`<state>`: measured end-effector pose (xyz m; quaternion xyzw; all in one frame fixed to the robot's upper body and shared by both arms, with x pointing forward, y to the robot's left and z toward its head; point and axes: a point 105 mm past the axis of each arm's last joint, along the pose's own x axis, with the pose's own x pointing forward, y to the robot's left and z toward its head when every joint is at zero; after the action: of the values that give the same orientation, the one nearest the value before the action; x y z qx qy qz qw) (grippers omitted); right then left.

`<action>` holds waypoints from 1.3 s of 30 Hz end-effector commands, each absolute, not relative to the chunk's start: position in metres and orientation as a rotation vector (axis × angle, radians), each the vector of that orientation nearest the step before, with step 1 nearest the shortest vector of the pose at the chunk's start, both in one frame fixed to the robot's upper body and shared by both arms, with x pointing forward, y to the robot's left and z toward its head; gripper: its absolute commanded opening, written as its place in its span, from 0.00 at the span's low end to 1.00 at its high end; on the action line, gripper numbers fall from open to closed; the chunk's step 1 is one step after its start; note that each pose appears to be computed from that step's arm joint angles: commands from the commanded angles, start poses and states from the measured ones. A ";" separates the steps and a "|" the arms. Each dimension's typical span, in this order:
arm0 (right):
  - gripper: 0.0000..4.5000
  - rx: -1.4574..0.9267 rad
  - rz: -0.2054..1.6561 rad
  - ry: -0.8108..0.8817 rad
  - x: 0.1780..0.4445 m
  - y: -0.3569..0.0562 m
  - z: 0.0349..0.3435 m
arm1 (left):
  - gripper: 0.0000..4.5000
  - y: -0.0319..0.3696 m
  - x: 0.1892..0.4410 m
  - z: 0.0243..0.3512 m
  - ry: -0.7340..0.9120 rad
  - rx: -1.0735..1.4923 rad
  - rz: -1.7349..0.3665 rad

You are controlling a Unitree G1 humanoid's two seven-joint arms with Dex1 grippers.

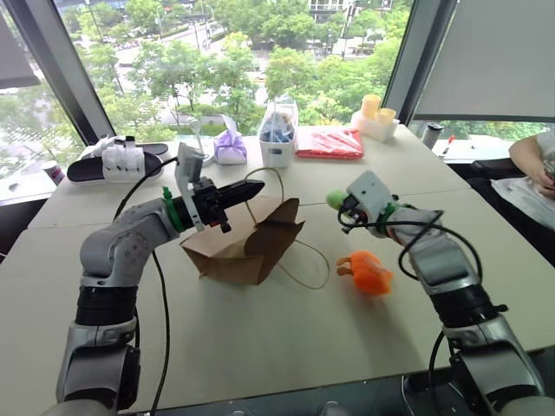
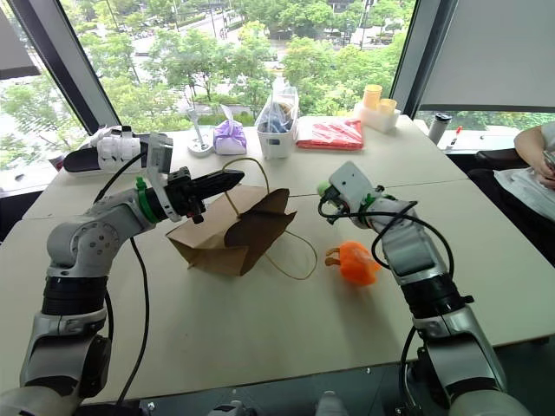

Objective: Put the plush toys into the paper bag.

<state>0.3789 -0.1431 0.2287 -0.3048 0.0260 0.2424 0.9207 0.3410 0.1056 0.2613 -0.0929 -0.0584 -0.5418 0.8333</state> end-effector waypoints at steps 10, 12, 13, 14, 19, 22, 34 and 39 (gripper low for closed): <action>0.01 -0.587 0.879 0.065 0.329 -0.058 0.205 | 0.00 0.113 0.346 0.284 -0.207 -0.171 -1.124; 0.01 -0.575 0.899 0.065 0.336 -0.047 0.200 | 0.00 0.114 0.346 0.286 -0.215 -0.173 -1.118; 0.01 -0.570 0.909 0.064 0.338 -0.043 0.199 | 0.00 0.114 0.346 0.287 -0.219 -0.174 -1.115; 0.01 -0.567 0.917 0.062 0.340 -0.040 0.198 | 0.00 0.115 0.346 0.287 -0.221 -0.174 -1.114; 0.01 -0.537 0.981 0.052 0.358 -0.004 0.194 | 0.00 0.117 0.344 0.290 -0.237 -0.182 -1.097; 0.27 -0.540 1.002 0.063 0.368 0.012 0.189 | 0.00 0.119 0.344 0.292 -0.254 -0.195 -1.070; 0.99 -0.579 0.859 0.009 0.363 -0.052 0.226 | 0.00 0.120 0.345 0.294 -0.260 -0.241 -1.058; 0.99 -0.592 0.696 0.122 0.337 -0.125 0.219 | 0.00 0.120 0.347 0.295 -0.263 -0.252 -1.058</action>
<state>0.3504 -0.1114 0.2101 -0.2855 0.0638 0.3489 0.8903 0.3514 0.1182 0.2803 -0.1249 -0.0972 -0.4966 0.8534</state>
